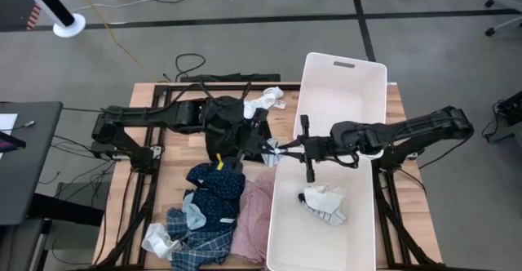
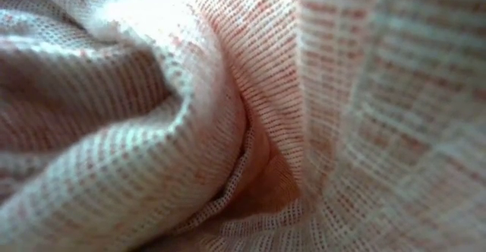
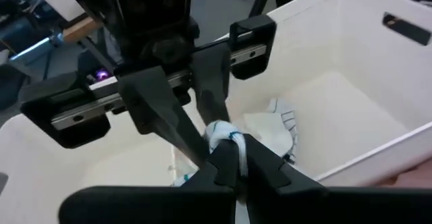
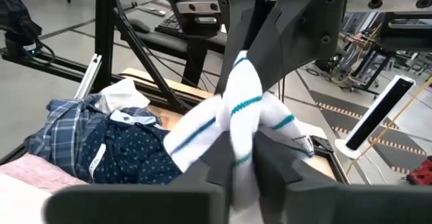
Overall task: Sort clothes
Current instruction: Put the white striped sock into the bottom laundry bin
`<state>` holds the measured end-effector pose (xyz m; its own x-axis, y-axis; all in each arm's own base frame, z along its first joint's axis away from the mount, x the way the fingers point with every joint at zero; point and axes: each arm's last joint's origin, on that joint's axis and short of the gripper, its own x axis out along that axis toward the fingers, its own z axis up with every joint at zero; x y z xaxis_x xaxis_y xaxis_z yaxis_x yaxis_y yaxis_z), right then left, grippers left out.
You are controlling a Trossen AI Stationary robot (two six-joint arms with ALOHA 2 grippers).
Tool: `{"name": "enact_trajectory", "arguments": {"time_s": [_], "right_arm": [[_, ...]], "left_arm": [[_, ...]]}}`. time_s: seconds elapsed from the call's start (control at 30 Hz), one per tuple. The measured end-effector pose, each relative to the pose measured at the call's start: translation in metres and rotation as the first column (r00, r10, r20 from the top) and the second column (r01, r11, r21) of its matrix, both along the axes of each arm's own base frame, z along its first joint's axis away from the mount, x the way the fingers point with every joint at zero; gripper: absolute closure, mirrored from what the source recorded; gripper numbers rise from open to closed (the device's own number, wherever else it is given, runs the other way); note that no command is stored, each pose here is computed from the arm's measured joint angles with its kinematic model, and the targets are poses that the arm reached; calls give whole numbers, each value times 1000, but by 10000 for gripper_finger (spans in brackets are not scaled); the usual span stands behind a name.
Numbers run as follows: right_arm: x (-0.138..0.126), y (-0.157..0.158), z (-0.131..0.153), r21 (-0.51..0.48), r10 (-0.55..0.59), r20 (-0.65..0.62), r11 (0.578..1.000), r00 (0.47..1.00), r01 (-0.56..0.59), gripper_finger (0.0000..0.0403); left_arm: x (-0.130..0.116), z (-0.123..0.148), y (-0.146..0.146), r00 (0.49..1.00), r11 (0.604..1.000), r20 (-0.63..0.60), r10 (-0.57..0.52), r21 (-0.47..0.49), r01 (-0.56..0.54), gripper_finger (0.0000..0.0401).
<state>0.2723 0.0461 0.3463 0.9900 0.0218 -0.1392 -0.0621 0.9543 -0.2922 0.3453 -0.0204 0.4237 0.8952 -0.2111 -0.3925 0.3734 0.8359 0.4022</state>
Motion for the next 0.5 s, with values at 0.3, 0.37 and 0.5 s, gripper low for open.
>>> {"name": "enact_trajectory", "arguments": {"time_s": [0.3,0.37,0.5], "right_arm": [[-2,1,1,-36,11,-3,999,1000,-11,395],[-6,3,4,-39,19,9,999,1000,-19,399],[-22,9,14,-42,54,24,998,998,-53,401]], "left_arm": [[-1,-2,0,1000,1000,-25,-5,-27,4,342],[-1,-3,0,999,1000,-36,-5,-27,4,320],[-4,-5,0,997,1000,-77,-3,-30,1,270]]}}
